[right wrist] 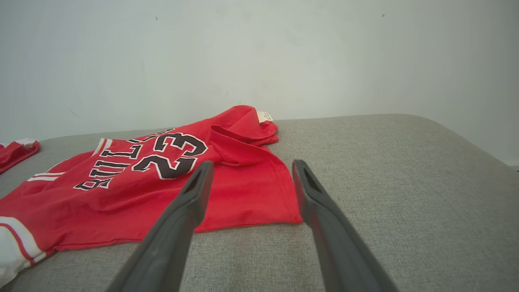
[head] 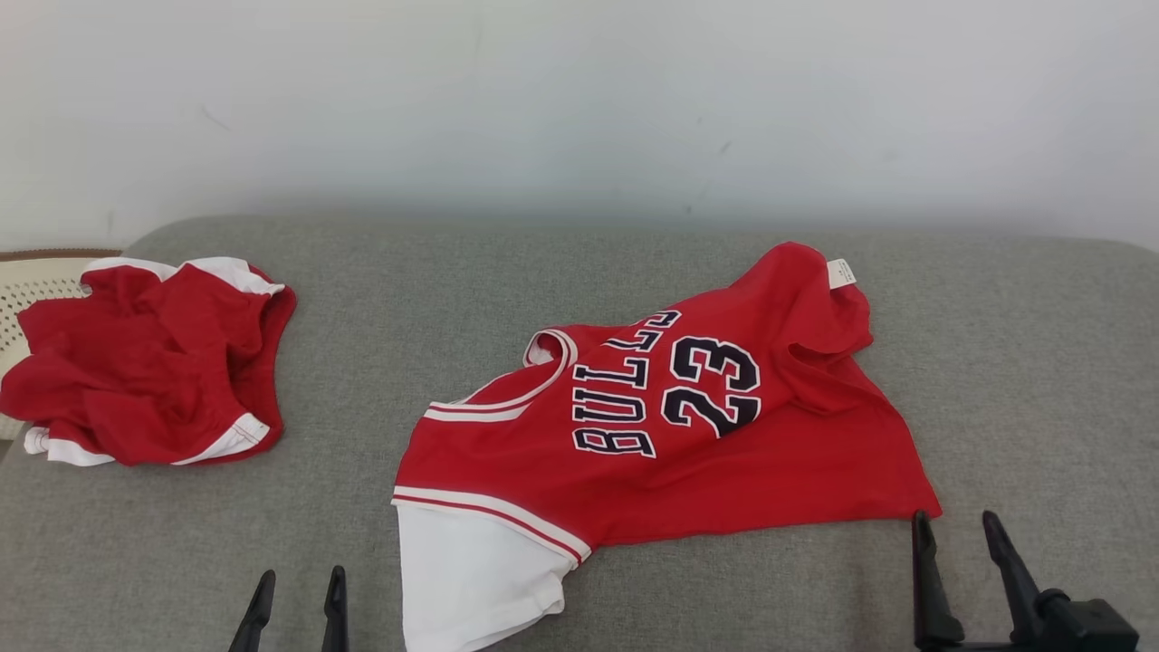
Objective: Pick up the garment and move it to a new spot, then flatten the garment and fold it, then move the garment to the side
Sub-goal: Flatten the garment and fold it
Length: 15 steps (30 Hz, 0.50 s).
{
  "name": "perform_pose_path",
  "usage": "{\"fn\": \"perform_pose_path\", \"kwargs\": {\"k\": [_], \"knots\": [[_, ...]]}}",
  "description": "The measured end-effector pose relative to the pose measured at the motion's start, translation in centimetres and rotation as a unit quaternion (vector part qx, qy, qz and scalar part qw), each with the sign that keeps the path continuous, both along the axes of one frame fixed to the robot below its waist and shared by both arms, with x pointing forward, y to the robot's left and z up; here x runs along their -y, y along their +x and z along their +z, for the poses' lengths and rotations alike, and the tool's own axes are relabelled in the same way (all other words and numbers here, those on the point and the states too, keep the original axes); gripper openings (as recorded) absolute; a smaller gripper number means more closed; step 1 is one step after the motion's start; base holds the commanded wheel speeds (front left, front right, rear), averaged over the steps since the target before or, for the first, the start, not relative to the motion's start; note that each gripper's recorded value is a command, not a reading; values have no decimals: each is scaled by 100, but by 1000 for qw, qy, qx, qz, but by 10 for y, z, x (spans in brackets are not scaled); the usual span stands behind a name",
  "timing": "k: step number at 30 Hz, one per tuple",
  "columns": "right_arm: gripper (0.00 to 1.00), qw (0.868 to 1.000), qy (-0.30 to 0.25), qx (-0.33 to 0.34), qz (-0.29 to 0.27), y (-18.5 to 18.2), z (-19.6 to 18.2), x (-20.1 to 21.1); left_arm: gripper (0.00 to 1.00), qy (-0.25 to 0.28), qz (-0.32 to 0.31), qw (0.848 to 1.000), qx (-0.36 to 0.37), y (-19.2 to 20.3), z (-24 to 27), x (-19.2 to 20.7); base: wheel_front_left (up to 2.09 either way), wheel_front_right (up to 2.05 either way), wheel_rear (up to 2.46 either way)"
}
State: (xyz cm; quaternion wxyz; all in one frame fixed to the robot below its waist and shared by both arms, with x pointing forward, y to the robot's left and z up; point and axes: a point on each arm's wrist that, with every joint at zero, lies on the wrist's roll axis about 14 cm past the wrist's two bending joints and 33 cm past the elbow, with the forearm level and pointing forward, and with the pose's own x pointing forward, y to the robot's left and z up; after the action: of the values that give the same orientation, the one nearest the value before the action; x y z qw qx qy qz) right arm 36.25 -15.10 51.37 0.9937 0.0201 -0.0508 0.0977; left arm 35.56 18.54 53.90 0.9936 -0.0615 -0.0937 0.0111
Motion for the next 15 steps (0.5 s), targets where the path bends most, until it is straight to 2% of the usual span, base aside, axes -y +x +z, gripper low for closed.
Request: {"fn": "perform_pose_path", "kwargs": {"k": [15], "knots": [[100,1000,-6,-13,-11,-11,-9,0,100,17,-5,1000,8,-4,5,6,0,0,0]]}}
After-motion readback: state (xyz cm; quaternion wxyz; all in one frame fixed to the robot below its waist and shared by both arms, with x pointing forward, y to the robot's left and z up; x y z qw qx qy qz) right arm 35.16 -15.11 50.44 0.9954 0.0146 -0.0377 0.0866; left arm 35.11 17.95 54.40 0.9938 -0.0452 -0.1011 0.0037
